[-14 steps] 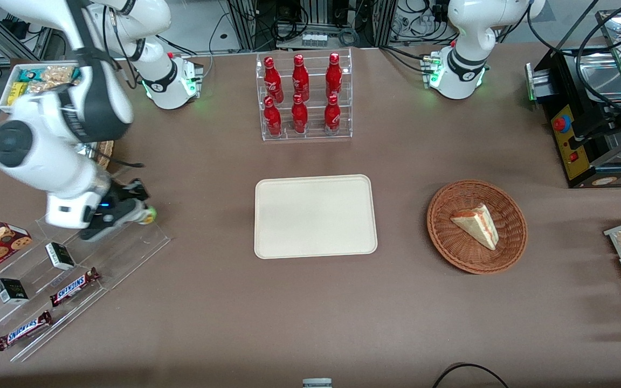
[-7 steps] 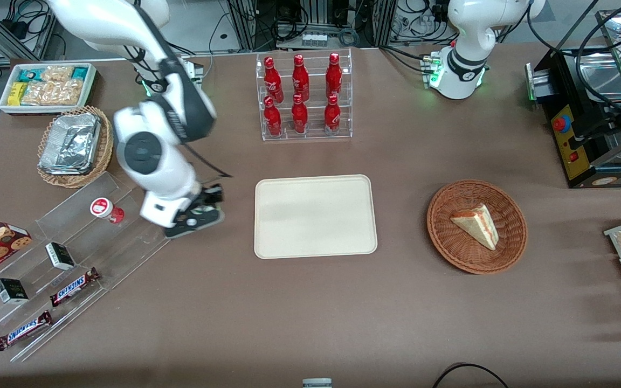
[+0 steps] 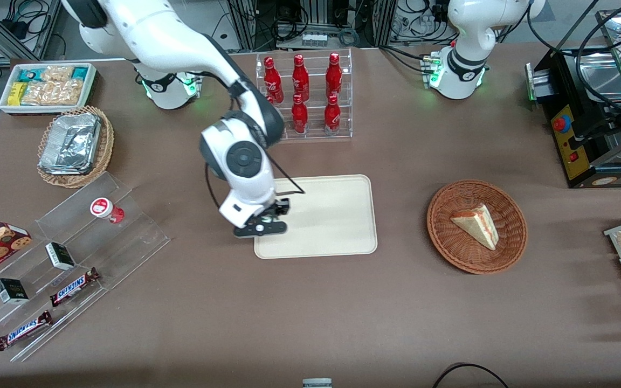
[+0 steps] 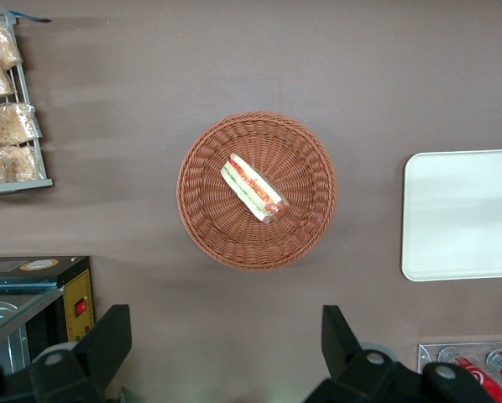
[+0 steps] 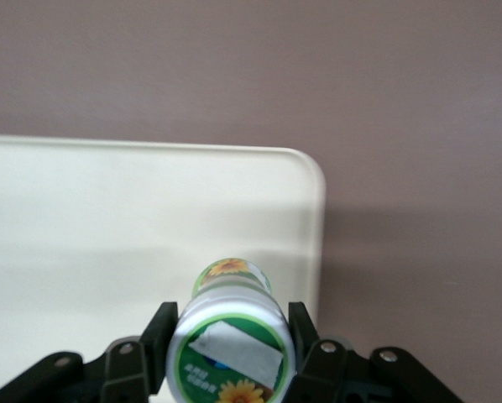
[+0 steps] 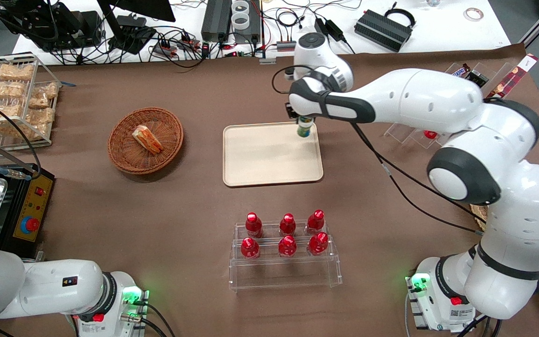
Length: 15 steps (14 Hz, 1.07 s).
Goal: Place green gum on tray
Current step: 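Lift the green gum bottle and carry it over the cream tray, then lower the green gum bottle onto the tray and open the right gripper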
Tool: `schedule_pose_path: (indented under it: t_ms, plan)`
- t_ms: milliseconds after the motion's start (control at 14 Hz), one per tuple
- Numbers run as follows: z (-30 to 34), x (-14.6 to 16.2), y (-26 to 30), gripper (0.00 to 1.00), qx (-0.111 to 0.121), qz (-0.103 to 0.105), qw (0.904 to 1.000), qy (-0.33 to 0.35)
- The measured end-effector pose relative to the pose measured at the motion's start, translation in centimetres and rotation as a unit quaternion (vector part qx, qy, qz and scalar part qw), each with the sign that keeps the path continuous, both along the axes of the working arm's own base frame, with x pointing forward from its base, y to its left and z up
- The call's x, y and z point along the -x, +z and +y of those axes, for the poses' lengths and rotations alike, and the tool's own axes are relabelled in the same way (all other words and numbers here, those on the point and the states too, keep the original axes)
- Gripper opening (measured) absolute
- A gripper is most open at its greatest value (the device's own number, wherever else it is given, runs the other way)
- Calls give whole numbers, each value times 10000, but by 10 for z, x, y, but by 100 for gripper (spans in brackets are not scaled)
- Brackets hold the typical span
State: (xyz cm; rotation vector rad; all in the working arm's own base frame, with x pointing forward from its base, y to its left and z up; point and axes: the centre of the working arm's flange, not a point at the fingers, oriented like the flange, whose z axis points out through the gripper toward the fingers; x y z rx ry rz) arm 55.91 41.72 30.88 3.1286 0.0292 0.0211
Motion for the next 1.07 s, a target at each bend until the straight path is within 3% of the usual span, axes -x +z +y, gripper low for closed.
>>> schedule_pose_path:
  t_ms: [286, 1071]
  plan:
    - [47, 4, -33, 59, -246, -191, 9987, -402]
    - [85, 31, -75, 59, -122, -126, 9991, -375]
